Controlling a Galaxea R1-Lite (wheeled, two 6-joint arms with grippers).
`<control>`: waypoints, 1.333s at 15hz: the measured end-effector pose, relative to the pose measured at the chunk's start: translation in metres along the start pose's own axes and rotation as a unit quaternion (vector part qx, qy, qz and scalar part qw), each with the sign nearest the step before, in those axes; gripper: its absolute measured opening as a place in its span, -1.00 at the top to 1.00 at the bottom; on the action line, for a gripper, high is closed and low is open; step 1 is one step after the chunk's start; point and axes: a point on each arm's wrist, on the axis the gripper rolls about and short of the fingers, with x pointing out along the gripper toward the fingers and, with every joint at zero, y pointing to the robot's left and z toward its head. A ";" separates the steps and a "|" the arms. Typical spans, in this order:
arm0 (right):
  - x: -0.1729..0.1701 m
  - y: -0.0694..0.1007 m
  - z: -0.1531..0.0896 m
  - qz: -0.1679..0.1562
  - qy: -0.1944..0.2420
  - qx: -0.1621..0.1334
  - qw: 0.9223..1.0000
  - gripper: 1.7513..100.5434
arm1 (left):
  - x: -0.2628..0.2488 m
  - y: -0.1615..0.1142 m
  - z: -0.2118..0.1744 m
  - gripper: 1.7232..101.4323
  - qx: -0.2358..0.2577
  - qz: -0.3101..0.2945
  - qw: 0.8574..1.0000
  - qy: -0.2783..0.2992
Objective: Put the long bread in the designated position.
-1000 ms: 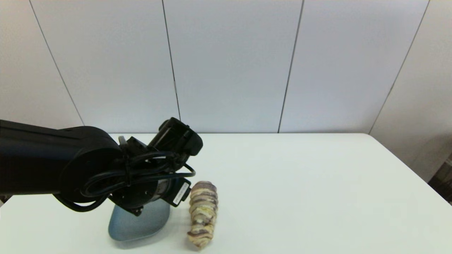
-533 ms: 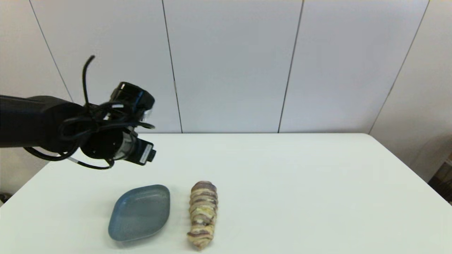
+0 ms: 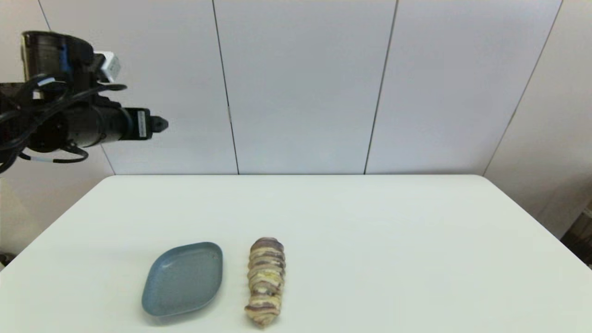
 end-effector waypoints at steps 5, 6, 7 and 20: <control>0.000 0.000 0.000 0.000 0.000 0.000 1.000 -0.95 | -0.056 0.018 0.026 -0.91 -0.018 -0.099 0.990 -0.102; 0.000 0.000 0.000 0.000 0.000 0.000 1.000 -0.95 | -0.071 0.021 0.027 -0.91 -0.019 -0.110 0.987 -0.116; 0.000 0.000 0.000 0.000 0.000 0.000 1.000 -0.95 | -0.084 0.024 0.027 -0.91 -0.021 -0.119 0.985 -0.127; 0.000 0.000 0.000 0.000 0.000 0.000 1.000 -0.95 | -0.222 0.050 -0.108 -0.93 -0.036 -0.148 0.976 -0.157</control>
